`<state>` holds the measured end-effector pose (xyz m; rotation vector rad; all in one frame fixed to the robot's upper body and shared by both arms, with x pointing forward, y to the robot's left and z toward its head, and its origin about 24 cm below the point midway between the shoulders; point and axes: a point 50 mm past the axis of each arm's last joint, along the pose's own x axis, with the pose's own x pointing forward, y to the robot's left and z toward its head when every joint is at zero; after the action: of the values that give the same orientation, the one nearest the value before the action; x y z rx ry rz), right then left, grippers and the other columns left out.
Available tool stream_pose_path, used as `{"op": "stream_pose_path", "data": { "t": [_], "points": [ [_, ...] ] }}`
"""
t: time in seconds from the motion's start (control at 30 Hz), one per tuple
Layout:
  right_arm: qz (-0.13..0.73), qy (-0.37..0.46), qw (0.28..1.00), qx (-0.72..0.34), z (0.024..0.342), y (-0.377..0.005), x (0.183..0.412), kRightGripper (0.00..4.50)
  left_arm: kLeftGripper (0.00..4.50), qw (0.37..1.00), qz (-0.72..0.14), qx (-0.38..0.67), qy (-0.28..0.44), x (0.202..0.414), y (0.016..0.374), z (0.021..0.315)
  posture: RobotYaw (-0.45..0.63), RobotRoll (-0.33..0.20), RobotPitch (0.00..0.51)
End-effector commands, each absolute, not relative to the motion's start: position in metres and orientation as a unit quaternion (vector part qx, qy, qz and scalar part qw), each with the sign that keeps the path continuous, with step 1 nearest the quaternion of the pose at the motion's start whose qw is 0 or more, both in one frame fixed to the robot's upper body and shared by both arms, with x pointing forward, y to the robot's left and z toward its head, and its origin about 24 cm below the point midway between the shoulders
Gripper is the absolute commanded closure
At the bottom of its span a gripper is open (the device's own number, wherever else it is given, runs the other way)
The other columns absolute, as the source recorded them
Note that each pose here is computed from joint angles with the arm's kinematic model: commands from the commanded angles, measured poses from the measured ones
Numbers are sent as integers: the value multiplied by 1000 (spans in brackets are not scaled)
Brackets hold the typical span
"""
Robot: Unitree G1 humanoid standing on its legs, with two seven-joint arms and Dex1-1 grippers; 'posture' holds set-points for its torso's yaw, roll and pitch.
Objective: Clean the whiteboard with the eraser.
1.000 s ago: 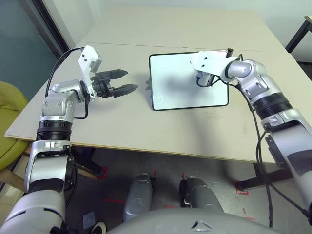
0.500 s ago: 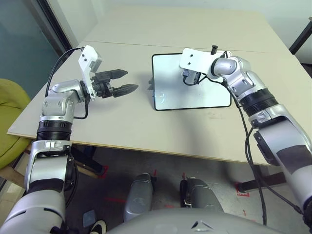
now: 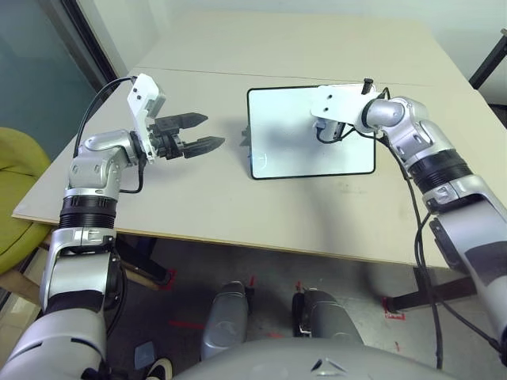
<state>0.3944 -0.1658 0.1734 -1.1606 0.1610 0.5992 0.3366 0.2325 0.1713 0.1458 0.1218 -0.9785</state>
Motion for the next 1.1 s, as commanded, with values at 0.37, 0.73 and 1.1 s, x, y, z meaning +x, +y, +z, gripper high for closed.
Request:
{"op": "stream_pose_path", "data": {
  "t": [0.37,0.73,1.1],
  "points": [
    [272,92,791,-541,170,-175,394,4358,0,875,-474,79,62,336,231,171,254,0,55],
    [295,47,795,-528,187,-134,402,4359,0,877,-470,78,61,335,232,171,270,0,55],
    [304,34,795,-524,191,-119,406,4359,0,878,-468,76,59,334,232,170,274,0,53]
  ]
}}
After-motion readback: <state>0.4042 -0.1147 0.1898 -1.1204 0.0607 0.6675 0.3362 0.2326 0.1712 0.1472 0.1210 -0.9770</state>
